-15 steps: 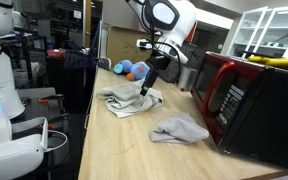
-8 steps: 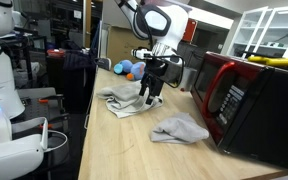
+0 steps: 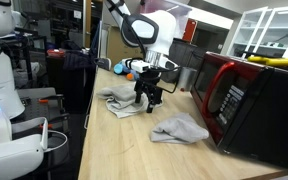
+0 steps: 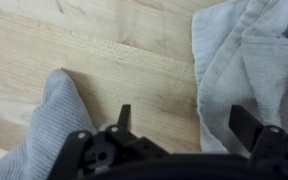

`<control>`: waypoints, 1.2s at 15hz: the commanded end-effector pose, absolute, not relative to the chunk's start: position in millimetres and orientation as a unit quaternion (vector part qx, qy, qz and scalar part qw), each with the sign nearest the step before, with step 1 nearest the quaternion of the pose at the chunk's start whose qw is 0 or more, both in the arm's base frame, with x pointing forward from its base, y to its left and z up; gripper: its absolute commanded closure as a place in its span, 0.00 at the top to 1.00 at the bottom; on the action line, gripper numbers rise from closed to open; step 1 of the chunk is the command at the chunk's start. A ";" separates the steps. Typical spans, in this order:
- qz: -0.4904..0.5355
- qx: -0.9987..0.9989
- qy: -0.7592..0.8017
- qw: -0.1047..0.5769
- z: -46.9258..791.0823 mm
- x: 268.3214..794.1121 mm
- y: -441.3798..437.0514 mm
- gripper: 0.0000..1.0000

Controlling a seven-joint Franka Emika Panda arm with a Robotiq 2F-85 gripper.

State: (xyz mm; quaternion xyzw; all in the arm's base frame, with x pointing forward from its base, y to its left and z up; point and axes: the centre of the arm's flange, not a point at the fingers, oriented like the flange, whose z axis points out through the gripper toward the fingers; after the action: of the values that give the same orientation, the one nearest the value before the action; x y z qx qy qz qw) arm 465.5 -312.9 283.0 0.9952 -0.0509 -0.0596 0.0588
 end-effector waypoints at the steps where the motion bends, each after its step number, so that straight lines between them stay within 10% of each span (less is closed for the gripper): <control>1: -0.023 0.997 -0.024 0.064 280.9 449.7 -297.7 1.00; 4: 0.001 0.998 -0.014 0.067 276.4 452.9 -288.9 1.00; 5: 0.008 0.998 -0.012 0.068 274.6 454.5 -286.9 0.75; 15: 0.037 0.997 -0.011 0.072 274.8 459.8 -278.5 0.05; 18: 0.049 0.996 -0.017 0.074 288.6 459.5 -281.7 0.00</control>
State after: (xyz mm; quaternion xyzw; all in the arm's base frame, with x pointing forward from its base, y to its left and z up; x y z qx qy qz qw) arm 469.1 -282.7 269.3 0.9965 -0.0154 0.0243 0.0783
